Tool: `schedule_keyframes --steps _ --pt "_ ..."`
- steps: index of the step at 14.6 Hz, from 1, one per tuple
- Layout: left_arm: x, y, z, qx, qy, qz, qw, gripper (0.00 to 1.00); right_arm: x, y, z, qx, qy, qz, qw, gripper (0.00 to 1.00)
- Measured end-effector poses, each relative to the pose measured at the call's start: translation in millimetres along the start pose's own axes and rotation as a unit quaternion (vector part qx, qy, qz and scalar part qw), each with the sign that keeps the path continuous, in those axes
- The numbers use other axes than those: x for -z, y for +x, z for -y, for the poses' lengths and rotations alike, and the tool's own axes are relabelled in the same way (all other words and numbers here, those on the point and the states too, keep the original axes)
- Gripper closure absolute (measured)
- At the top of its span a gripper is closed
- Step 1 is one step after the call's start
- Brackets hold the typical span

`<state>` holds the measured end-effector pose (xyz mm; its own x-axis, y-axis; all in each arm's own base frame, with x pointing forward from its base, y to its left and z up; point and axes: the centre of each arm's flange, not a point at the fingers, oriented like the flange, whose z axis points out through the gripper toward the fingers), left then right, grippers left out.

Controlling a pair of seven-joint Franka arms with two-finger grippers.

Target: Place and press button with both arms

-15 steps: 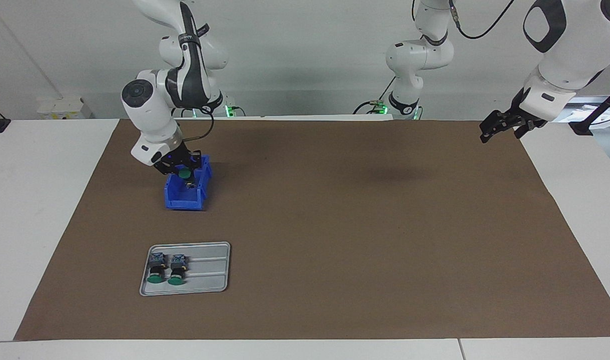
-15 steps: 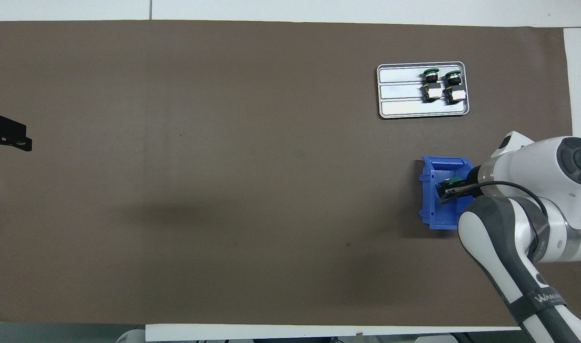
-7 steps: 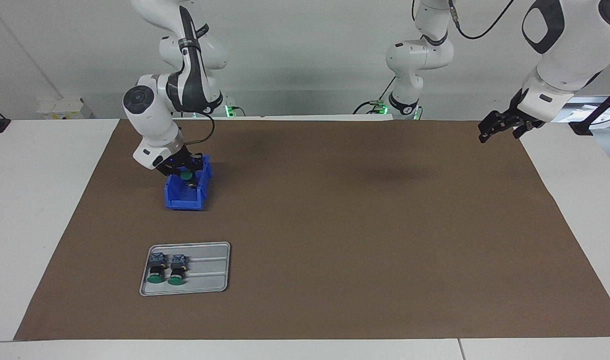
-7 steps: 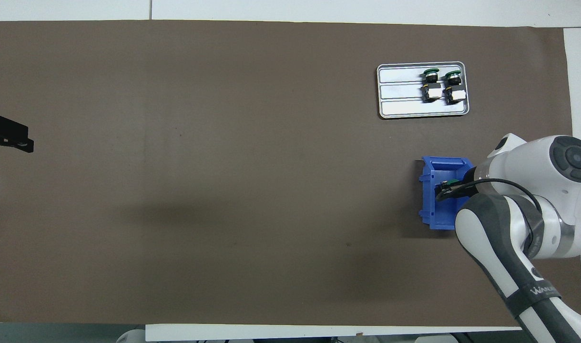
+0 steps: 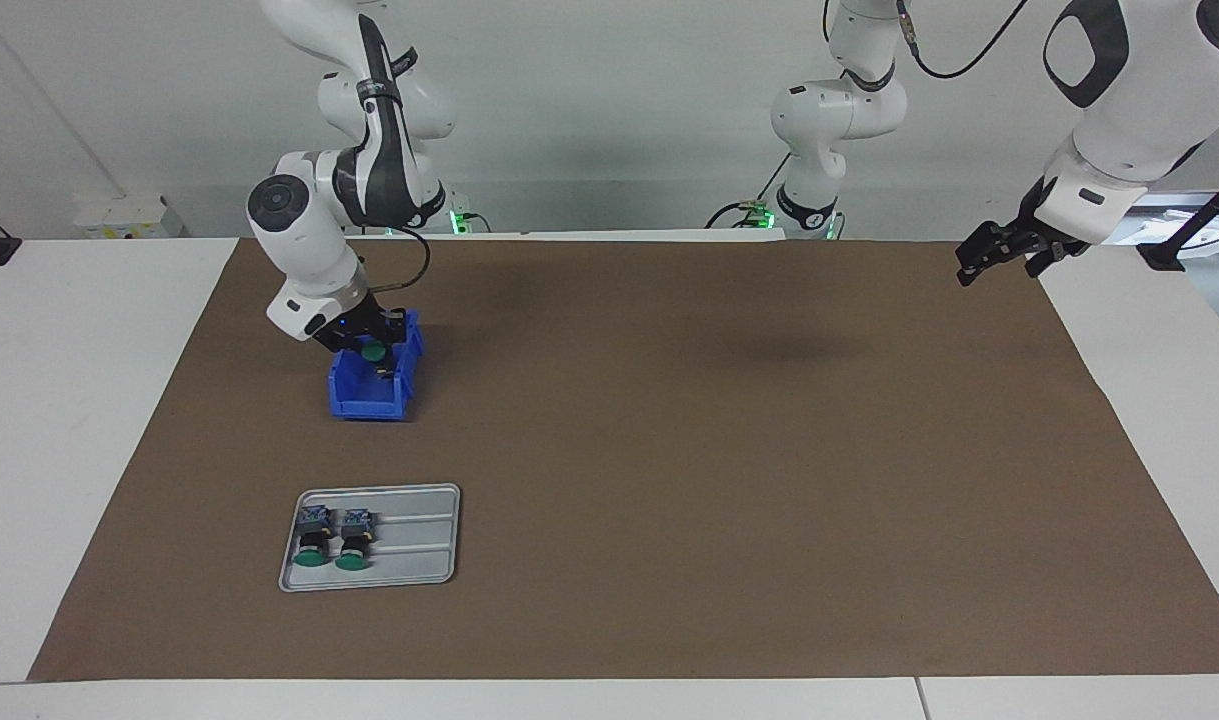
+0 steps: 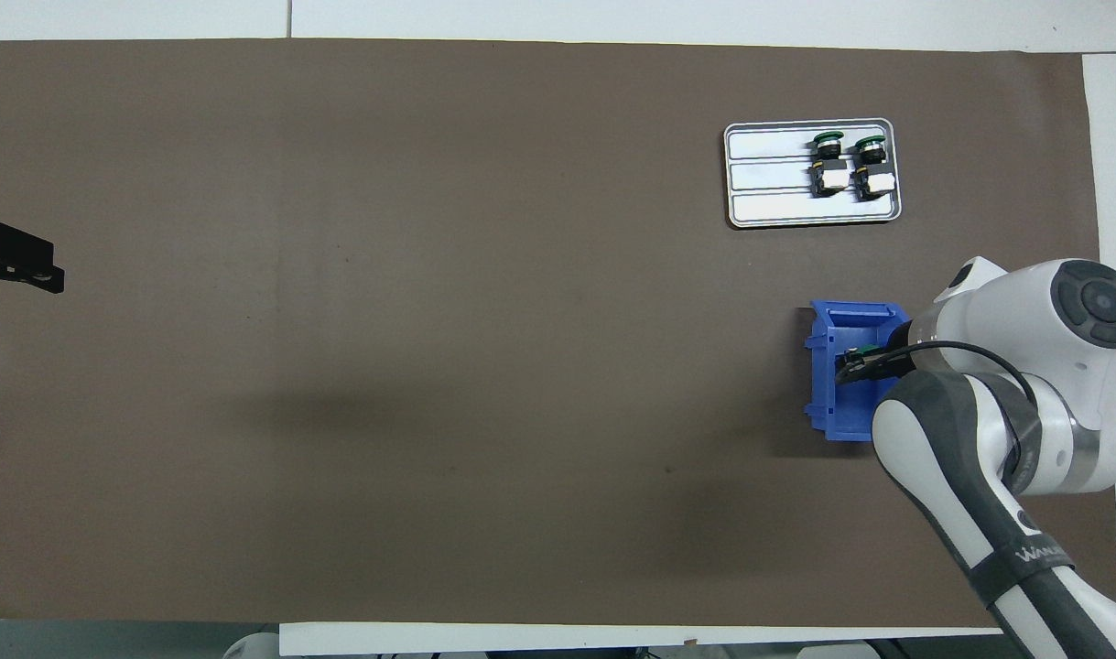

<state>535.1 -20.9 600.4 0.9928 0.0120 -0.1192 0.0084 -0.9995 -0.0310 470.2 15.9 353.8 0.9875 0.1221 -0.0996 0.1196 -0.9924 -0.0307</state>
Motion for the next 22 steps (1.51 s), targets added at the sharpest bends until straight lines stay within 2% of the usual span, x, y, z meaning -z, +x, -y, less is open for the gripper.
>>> schedule_keyframes --steps 1,2,4,7,9,10,12,13,15,17,22 --pt "0 0 0 0.000 0.000 0.000 1.000 0.00 2 1 1 0.001 0.000 -0.001 1.000 0.49" --pt "0 0 1 0.001 0.000 0.000 1.000 0.00 6 3 1 0.002 0.000 0.000 1.000 0.49" --pt "0 0 1 0.001 0.000 0.000 1.000 0.00 19 7 3 0.004 0.000 -0.002 1.000 0.38" --pt "0 0 2 0.002 0.000 0.000 1.000 0.00 47 16 4 0.007 -0.003 -0.008 1.000 0.34" --pt "0 0 2 0.002 0.000 0.000 1.000 0.00 81 23 5 0.008 -0.004 -0.021 1.000 0.30" --pt "0 0 2 0.002 0.000 0.000 1.000 0.00 102 28 4 0.008 -0.005 -0.032 0.999 0.26" --pt "0 0 2 0.002 0.000 0.000 1.000 0.00 146 34 0 0.004 -0.007 -0.052 0.999 0.04" --pt "0 0 2 0.002 0.000 0.000 1.000 0.00 169 34 -6 -0.002 -0.007 -0.058 0.998 0.01" --pt "0 0 2 0.002 0.000 0.000 1.000 0.00 208 31 -21 -0.016 -0.005 -0.059 0.998 0.01" --pt "0 0 2 0.002 0.000 0.000 1.000 0.00 233 30 -31 -0.023 -0.002 -0.048 0.999 0.01" --pt "0 0 2 0.002 0.000 0.000 1.000 0.00 255 41 -50 -0.028 -0.031 -0.032 0.999 0.01"
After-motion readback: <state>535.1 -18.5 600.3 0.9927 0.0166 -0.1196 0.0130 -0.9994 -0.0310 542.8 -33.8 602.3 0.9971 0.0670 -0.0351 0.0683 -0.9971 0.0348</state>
